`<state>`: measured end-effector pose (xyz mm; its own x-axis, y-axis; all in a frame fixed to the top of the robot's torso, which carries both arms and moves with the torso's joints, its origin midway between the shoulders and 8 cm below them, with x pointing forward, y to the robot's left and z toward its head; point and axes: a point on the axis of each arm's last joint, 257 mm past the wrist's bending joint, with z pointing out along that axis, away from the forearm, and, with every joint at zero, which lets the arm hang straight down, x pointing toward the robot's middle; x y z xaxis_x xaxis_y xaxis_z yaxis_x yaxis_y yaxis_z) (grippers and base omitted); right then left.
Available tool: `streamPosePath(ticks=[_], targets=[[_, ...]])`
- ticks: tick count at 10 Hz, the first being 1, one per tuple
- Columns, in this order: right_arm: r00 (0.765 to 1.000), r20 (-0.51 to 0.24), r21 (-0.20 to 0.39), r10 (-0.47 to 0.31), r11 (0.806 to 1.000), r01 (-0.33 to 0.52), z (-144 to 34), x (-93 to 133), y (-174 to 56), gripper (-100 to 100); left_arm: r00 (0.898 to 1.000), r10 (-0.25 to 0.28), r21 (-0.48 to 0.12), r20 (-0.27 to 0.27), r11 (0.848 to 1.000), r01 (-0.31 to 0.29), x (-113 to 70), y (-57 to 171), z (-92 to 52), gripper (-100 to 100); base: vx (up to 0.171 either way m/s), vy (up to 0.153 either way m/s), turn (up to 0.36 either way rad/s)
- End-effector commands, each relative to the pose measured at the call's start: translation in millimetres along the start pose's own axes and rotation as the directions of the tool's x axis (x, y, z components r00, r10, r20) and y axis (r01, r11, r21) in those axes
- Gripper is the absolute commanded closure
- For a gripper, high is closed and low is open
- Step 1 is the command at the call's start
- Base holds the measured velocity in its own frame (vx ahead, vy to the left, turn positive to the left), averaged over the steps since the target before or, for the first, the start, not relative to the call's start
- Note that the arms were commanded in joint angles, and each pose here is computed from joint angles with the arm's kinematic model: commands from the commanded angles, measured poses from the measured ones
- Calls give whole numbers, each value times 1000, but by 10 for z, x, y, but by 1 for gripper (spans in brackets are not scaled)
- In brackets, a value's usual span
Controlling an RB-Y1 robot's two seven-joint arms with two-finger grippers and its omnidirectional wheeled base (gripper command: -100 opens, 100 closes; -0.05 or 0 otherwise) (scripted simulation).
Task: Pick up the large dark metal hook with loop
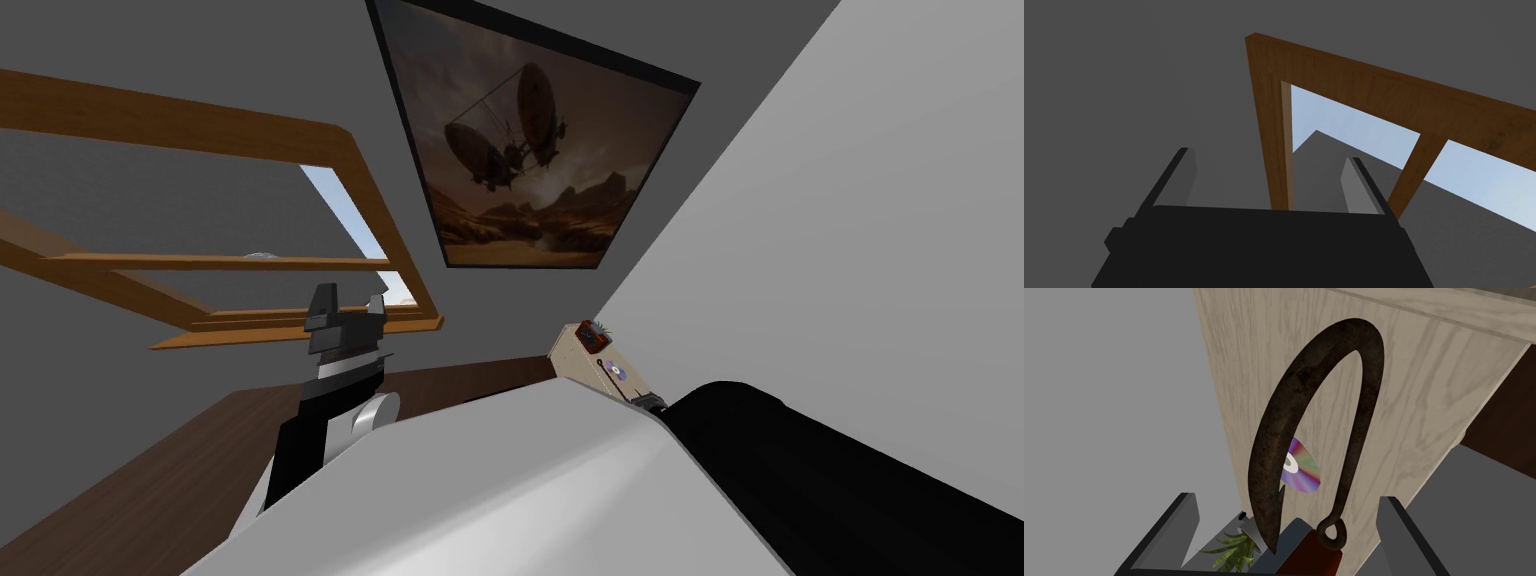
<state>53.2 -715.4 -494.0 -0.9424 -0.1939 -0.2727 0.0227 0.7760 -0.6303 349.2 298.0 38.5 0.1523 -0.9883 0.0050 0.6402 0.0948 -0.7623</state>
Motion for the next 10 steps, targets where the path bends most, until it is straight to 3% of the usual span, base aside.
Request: streamPosePath(ticks=[1, 2, 3, 7, 8, 9, 10], targets=[[1000, -9, 11, 4, 1000, -4, -22, 73, -30, -100, 1000, 0, 0, 0, 1000, 0, 0, 0, 0, 0, 10, -30, 59], [1000, -6, 7, 6, 1000, -6, -16, 47, -13, -100, 1000, 0, 0, 0, 1000, 0, 0, 0, 0, 0, 4, -11, -2], [1000, -7, 8, 7, 1000, -7, -17, 51, -16, 100, 1000, 0, 0, 0, 1000, 0, 0, 0, 0, 0, 0, 0, 0], [1000, -6, 11, 7, 1000, -7, -16, 47, -33, 100, 1000, 0, 0, 0, 1000, 0, 0, 0, 0, 0, 0, 0, 0], [1000, -6, 11, 7, 1000, -7, -16, 47, -33, 0, 1000, 0, 0, 0, 1000, 0, 0, 0, 0, 0, 0, 0, 0], [1000, 6, -1, -6, 1000, 6, 34, -71, -8, 100, 1000, 0, 0, 0, 1000, 0, 0, 0, 0, 0, -5, 16, -127], [1000, 6, -1, -6, 1000, 6, 34, -71, -8, 100, 1000, 0, 0, 0, 1000, 0, 0, 0, 0, 0, -6, 25, -77]])
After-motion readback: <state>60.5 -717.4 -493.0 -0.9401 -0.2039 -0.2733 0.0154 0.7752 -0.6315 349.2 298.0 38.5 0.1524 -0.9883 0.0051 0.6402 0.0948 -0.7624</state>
